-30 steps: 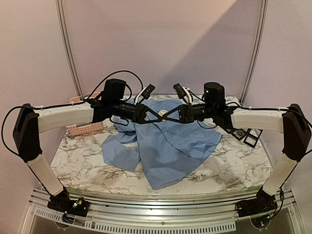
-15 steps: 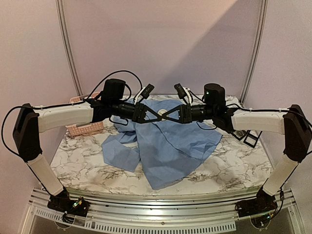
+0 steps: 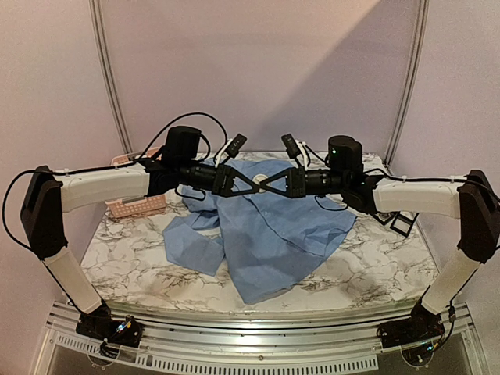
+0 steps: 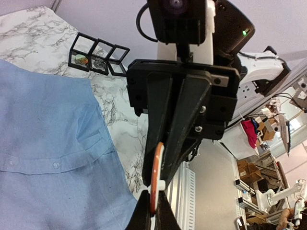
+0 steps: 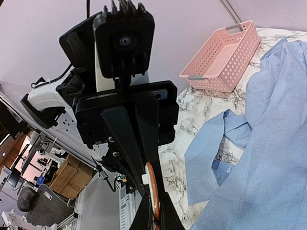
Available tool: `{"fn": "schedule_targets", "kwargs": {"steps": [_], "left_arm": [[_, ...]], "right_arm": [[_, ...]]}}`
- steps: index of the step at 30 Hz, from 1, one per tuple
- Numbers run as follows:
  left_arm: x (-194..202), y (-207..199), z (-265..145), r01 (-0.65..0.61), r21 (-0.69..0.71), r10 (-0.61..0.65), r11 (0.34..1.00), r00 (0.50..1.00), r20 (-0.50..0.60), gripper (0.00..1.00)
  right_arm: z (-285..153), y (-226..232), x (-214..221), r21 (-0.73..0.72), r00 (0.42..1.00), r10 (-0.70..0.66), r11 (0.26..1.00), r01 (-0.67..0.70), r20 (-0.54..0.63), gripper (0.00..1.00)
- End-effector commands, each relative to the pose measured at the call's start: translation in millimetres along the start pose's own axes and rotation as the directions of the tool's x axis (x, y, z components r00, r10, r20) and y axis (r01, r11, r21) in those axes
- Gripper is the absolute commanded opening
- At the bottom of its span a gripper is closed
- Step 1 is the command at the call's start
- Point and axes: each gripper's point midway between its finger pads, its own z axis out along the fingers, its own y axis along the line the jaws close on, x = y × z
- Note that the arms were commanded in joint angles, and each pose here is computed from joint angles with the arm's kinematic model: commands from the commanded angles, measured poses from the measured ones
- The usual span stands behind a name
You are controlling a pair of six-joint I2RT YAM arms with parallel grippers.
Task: Remove the brooch from the garment
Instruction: Close the brooch securely.
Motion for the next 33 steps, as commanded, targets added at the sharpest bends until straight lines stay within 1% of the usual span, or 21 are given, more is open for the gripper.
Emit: {"fn": "schedule_targets", "kwargs": {"steps": [1, 12, 17, 18, 23, 28, 33], "left_arm": [[6.8, -16.7, 3.2, -0.023, 0.067, 0.025, 0.997, 0.999, -0.027, 0.00], [6.2, -15.0, 3.1, -0.021, 0.060, 0.022, 0.998, 0.999, -0.024, 0.00], [5.9, -4.1, 3.5, -0.011, 0.015, 0.012, 1.000, 1.000, -0.023, 0.00], [10.5, 0.0, 3.5, 0.013, -0.001, -0.013, 1.000, 0.999, -0.040, 0.00], [14.1, 15.3, 3.8, 0.051, -0.051, -0.054, 0.997, 0.997, -0.055, 0.00], [18.4, 26.6, 5.2, 0.080, -0.081, -0.086, 0.994, 0.994, -0.068, 0.00], [21.1, 31.3, 6.0, 0.090, -0.094, -0.098, 0.991, 0.992, -0.078, 0.00]], "right_arm": [[-12.4, -38.5, -20.2, 0.188, 0.990, 0.045, 0.980, -0.069, 0.131, 0.00], [-20.4, -52.2, -24.2, 0.273, 0.982, 0.050, 0.957, -0.100, 0.181, 0.00], [-22.5, -43.5, -25.1, 0.244, 0.982, 0.033, 0.967, -0.079, 0.188, 0.00], [-23.0, -42.8, -24.5, 0.239, 0.982, 0.030, 0.968, -0.075, 0.189, 0.00], [-26.7, -26.4, -27.7, 0.189, 0.980, -0.004, 0.981, -0.035, 0.201, 0.01], [-25.1, -3.0, -28.0, 0.096, 0.983, -0.051, 0.995, 0.035, 0.174, 0.06], [-20.6, 8.0, -24.0, 0.035, 0.990, -0.061, 0.998, 0.057, 0.124, 0.16]]}}
